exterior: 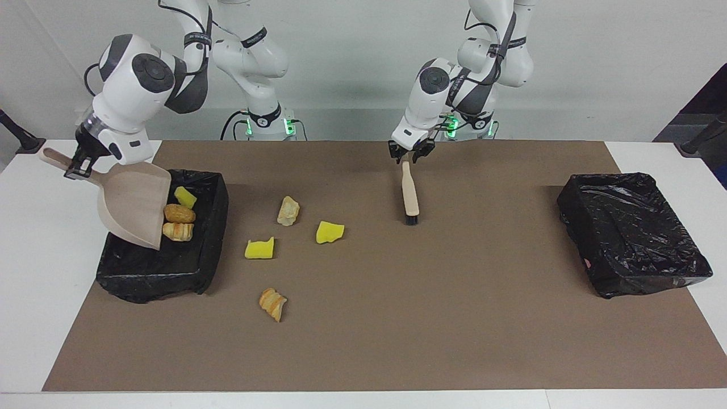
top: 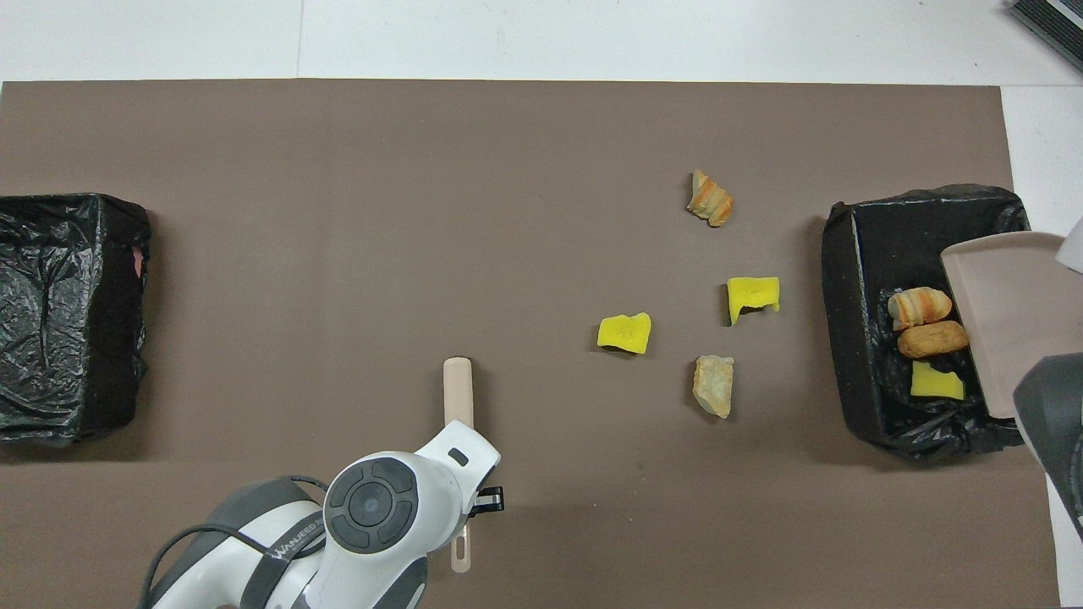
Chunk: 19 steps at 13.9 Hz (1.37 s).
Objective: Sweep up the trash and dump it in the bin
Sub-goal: 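Lift the empty dustpan with the right gripper back toward the table center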
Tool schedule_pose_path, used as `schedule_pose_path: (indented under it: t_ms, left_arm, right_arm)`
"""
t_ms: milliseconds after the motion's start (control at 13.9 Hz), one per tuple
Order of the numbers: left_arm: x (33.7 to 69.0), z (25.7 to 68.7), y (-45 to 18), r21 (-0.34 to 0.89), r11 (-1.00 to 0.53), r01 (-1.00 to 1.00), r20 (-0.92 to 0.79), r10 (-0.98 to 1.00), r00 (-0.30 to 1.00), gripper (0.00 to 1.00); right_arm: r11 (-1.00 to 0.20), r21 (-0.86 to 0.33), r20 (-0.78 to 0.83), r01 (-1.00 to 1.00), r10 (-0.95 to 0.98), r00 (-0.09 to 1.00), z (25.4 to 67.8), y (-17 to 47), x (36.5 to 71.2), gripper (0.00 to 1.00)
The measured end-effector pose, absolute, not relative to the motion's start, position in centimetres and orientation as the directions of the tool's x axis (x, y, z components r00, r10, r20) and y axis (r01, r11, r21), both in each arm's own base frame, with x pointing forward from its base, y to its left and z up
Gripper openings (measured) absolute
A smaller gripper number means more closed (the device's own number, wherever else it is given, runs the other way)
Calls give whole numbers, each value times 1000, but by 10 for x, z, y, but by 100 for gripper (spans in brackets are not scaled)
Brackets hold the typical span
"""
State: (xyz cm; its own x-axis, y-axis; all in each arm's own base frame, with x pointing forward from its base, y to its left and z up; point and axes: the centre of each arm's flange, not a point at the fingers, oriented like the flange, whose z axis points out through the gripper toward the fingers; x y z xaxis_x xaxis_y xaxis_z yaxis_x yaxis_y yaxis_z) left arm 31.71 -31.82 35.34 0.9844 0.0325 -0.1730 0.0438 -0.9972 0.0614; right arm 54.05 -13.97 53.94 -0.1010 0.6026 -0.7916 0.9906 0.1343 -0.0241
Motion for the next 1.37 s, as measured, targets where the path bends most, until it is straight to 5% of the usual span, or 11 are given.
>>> schedule_pose_path:
  t_ms: [216, 576, 1009, 1369]
  left_arm:
    - [326, 364, -323, 76, -996, 48, -162, 35, 986, 98]
    - [391, 416, -295, 98, -988, 118, -116, 107, 988, 100]
    - [471, 481, -181, 113, -983, 142, -109, 129, 986, 100]
    - [500, 513, -89, 64, -996, 60, -66, 56, 996, 100]
  right_arm:
    - [138, 7, -805, 990, 589, -76, 559, -139, 539, 33]
    - [167, 89, -808, 982, 588, -27, 594, -111, 550, 33]
    - [16, 254, -658, 967, 736, 161, 602, -62, 554, 33]
    - [-414, 370, -243, 832, 821, 517, 584, 7, 561, 33]
